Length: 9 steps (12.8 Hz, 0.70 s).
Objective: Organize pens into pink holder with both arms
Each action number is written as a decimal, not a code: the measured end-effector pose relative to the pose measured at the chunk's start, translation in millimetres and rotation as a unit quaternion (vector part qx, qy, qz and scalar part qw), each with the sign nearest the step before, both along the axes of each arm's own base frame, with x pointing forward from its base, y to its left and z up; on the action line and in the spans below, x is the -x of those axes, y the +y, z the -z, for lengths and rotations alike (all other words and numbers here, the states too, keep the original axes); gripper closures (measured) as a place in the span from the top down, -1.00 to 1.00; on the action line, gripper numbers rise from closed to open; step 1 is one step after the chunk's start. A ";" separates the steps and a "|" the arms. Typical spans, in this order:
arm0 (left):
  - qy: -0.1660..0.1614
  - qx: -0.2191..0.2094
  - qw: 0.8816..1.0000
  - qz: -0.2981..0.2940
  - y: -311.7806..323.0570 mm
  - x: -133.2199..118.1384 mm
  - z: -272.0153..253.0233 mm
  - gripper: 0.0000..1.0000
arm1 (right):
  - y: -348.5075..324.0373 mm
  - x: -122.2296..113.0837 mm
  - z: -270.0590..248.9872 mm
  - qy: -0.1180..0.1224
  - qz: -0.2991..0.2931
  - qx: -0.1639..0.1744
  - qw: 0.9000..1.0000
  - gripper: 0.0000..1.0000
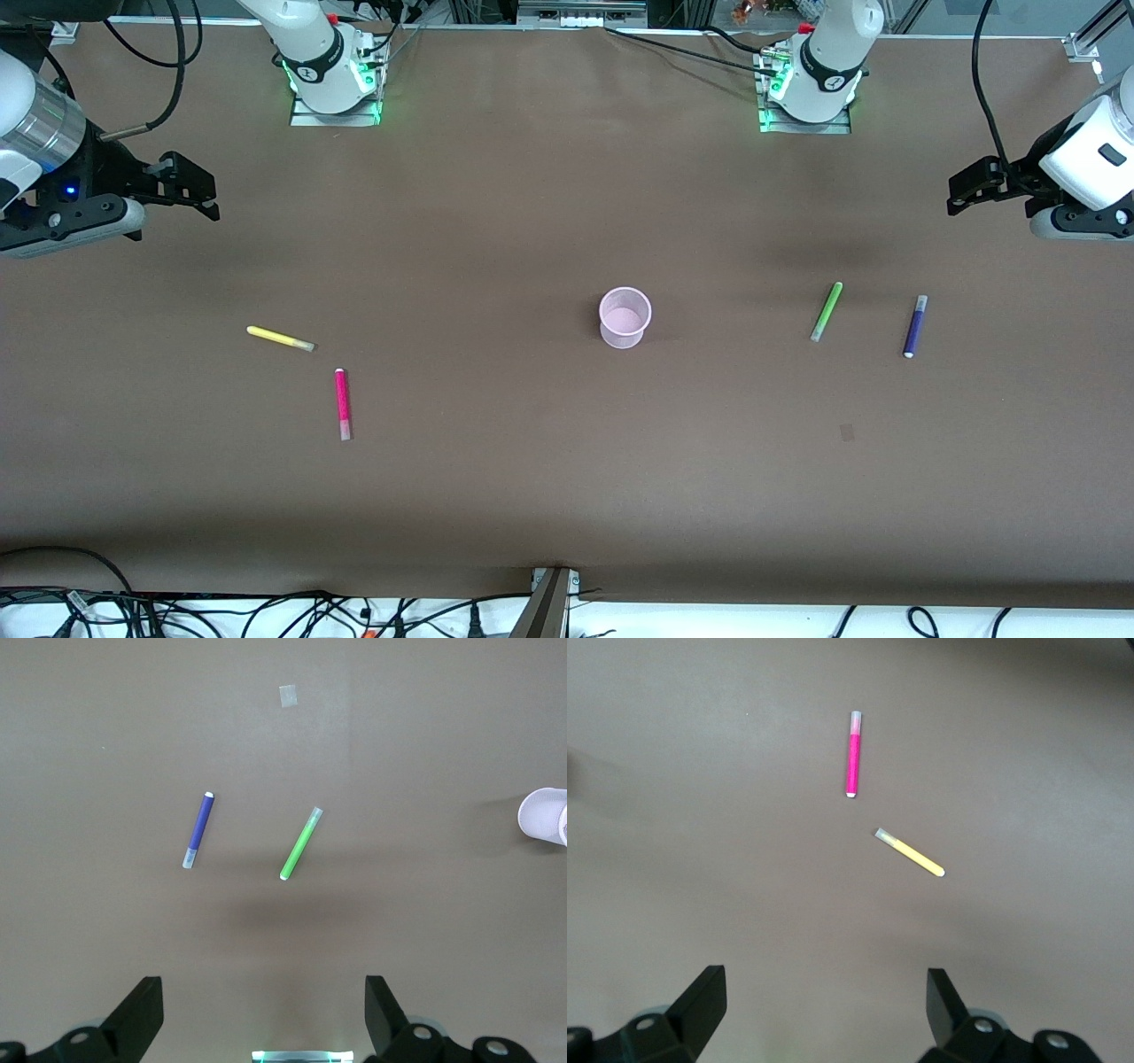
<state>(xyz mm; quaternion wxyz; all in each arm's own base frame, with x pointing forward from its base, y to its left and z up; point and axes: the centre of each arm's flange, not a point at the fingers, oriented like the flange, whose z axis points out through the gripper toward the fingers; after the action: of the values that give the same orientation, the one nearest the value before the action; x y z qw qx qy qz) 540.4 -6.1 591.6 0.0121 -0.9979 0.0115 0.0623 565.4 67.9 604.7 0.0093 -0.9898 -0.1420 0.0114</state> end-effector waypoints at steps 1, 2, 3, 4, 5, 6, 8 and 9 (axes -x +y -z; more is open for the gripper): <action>0.002 0.000 1.000 0.000 1.4 -1.0 2.4 1.00 | -0.1 0.0 0.0 0.000 0.000 0.000 1.000 1.00; 0.009 0.001 1.000 0.003 3.3 -3.3 8.8 1.00 | -0.3 0.0 0.0 0.000 0.000 0.000 1.000 1.00; 0.019 0.001 1.000 0.008 6.9 -7.7 20.2 1.00 | -0.6 -0.1 0.0 0.000 0.001 0.000 1.000 1.00; 0.031 0.001 0.999 0.014 14.2 -15.1 36.0 1.00 | -0.6 -0.1 0.0 0.000 0.001 0.000 1.000 1.00; 0.039 0.001 0.999 0.018 26.1 -24.4 54.2 1.00 | -0.5 -0.1 0.0 0.000 0.000 0.000 1.000 1.00; 0.050 0.004 0.998 0.024 40.2 -32.6 73.5 1.00 | -0.5 0.0 0.0 0.000 0.000 0.000 1.000 1.00; 0.073 0.014 0.997 0.034 69.8 -42.8 109.3 1.00 | -0.6 0.0 0.0 0.000 0.001 0.000 1.000 1.00; 0.085 0.020 0.995 0.040 82.9 -46.3 127.7 1.00 | -0.7 0.0 0.0 0.000 0.001 0.000 1.000 1.00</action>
<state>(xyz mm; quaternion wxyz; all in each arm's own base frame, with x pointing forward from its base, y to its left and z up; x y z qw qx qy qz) 586.8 76.8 463.8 -0.0066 -0.9877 0.0532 0.1466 565.5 67.2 604.7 0.0094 -0.9898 -0.1414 0.0115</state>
